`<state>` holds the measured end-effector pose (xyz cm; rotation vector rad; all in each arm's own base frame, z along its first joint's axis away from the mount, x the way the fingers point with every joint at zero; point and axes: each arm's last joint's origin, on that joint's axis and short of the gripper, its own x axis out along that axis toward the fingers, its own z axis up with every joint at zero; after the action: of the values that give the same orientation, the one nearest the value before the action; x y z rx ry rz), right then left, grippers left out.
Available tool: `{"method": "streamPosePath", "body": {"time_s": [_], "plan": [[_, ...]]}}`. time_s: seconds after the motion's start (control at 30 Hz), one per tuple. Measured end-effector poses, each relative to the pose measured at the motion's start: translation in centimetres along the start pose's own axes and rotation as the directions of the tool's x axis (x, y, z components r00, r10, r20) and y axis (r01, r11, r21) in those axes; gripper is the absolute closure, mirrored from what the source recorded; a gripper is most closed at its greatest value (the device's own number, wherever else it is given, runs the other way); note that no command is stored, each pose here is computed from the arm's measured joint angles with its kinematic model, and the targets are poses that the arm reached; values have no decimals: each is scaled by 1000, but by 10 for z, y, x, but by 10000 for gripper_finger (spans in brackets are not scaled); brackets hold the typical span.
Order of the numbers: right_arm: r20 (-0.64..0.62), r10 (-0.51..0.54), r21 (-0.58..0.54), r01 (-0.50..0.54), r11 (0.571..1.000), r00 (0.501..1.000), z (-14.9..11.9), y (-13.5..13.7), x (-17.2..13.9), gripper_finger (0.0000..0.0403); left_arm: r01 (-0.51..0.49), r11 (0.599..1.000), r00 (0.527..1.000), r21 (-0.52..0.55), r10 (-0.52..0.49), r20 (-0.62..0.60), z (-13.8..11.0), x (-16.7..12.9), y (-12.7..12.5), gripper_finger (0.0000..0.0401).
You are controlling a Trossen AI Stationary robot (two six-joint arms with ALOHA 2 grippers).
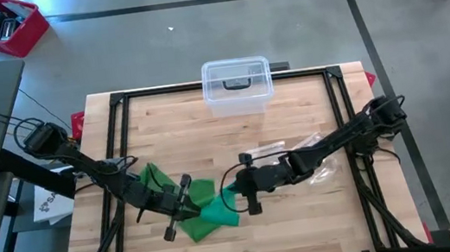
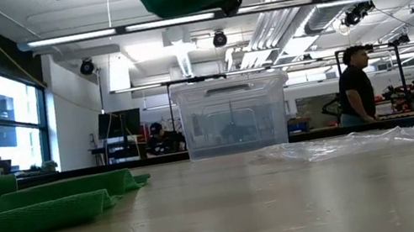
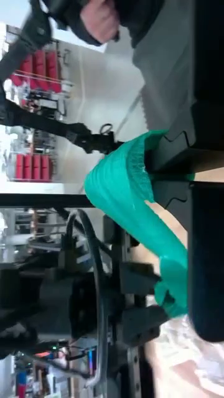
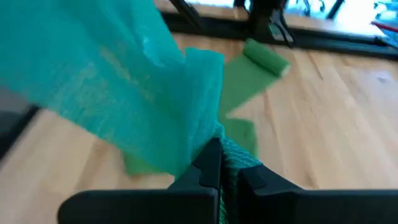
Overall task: Roll bandage
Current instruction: Roll the blue bandage
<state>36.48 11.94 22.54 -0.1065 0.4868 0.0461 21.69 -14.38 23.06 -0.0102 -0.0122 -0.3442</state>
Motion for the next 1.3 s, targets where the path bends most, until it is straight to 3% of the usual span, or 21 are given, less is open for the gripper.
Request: {"method": "streamPosePath", "body": {"time_s": [0.17, 0.37, 0.47, 0.77, 1.0, 1.23, 1.3], "plan": [[65, 16, 8, -17, 1000, 998, 7, 7, -2, 403, -22, 1000, 999, -21, 23, 28, 3, 1, 4, 400], [107, 9, 73, -16, 997, 994, 12, 4, -2, 397, -139, 988, 989, -67, 141, 30, 3, 2, 12, 400], [108, 12, 74, -20, 997, 994, 12, 4, -2, 370, -150, 986, 988, -77, 153, 31, 4, 2, 13, 400], [100, -9, 48, 4, 999, 995, 13, 3, -5, 239, -141, 985, 989, -100, 144, 30, 3, 2, 13, 400], [58, -31, 34, 29, 999, 998, 22, -4, -28, 220, -141, 984, 989, -111, 146, 37, 4, 2, 13, 400], [83, 212, 82, -219, 972, 974, 30, -4, -38, 219, -137, 984, 988, -116, 143, 49, 6, 2, 13, 400], [104, 227, 121, -239, 963, 968, 32, -6, -36, 219, -137, 984, 988, -117, 143, 52, 6, 2, 13, 400]]}}
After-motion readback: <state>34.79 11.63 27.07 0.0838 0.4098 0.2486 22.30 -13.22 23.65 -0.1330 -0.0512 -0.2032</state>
